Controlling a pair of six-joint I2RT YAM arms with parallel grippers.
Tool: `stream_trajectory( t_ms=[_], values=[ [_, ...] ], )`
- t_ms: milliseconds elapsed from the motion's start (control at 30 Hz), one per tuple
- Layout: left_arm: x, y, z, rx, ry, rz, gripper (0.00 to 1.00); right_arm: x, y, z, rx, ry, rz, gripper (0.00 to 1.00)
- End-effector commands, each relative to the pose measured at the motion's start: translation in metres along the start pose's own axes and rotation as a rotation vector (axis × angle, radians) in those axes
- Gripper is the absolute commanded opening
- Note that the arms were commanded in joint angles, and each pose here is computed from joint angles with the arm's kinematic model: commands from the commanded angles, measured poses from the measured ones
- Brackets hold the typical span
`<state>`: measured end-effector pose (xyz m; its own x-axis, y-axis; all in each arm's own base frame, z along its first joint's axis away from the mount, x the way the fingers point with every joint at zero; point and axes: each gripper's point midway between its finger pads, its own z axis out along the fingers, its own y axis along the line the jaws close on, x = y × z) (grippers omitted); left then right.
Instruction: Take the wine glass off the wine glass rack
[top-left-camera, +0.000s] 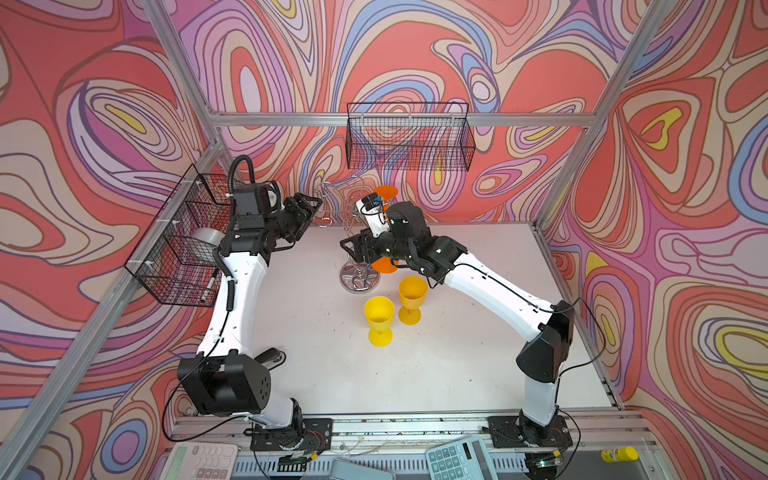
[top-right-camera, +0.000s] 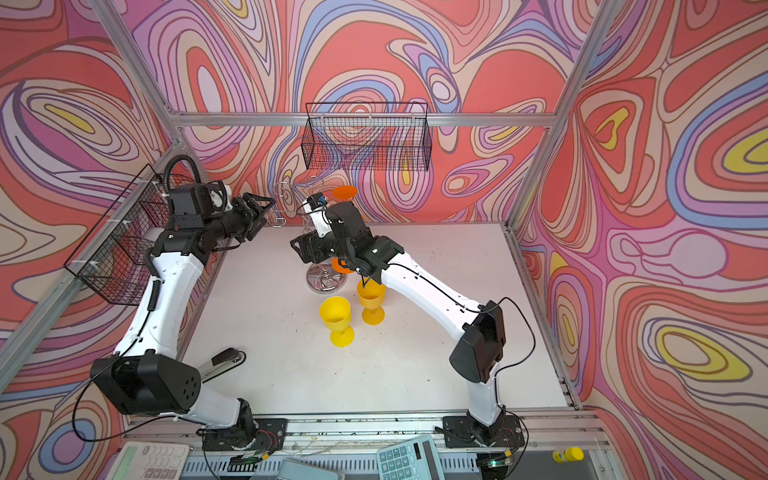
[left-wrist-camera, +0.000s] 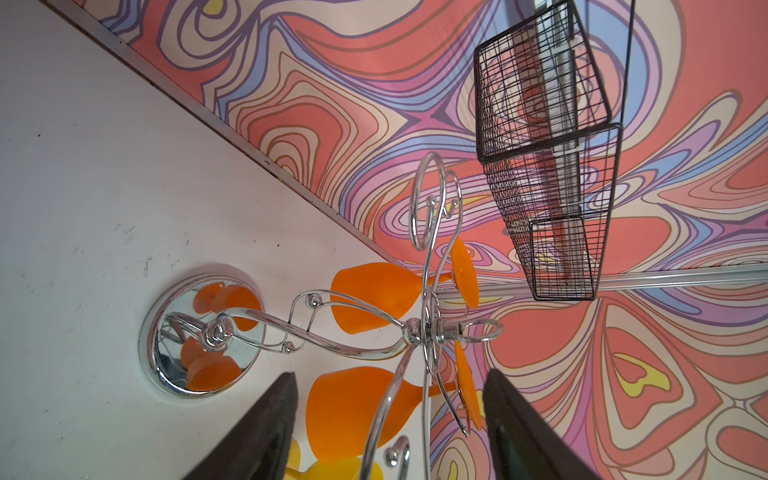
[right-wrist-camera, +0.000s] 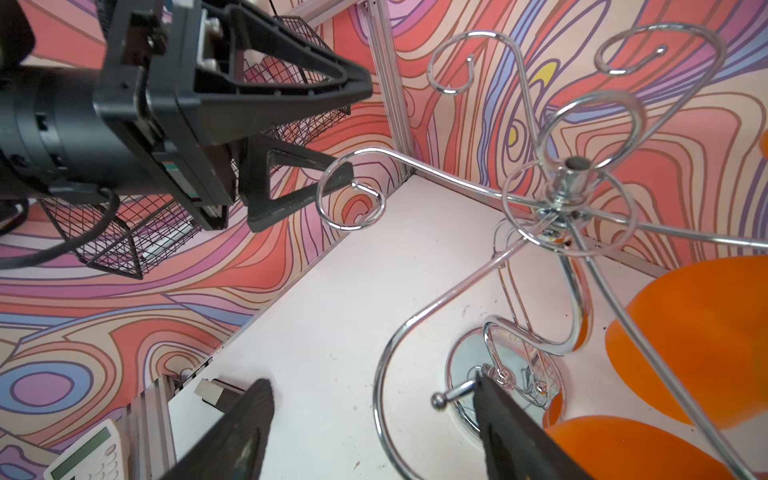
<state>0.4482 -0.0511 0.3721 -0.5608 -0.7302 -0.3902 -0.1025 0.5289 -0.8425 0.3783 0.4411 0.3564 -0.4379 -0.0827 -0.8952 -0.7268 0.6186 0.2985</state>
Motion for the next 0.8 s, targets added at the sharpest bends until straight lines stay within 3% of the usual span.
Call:
stream_trajectory(
  t_ms=[0, 300, 500, 767],
  values=[
    [-0.003, -0.016, -0.018, 0.020, -0.032, 0.045, 0.71, -0.001, 0.003, 0.013, 0.008, -0.020, 0.035, 0.79],
    [0.001, -0.014, -0.027, -0.001, -0.041, 0.075, 0.76, -0.010, 0.024, 0.028, -0.018, -0.064, 0.051, 0.79],
    [0.006, -0.012, -0.035, -0.013, -0.048, 0.104, 0.89, -0.036, 0.029, 0.009, -0.015, -0.135, 0.037, 0.79],
    [0.017, -0.004, -0.045, -0.024, -0.050, 0.105, 0.93, -0.064, 0.027, -0.039, 0.035, -0.243, 0.022, 0.80]
  ],
)
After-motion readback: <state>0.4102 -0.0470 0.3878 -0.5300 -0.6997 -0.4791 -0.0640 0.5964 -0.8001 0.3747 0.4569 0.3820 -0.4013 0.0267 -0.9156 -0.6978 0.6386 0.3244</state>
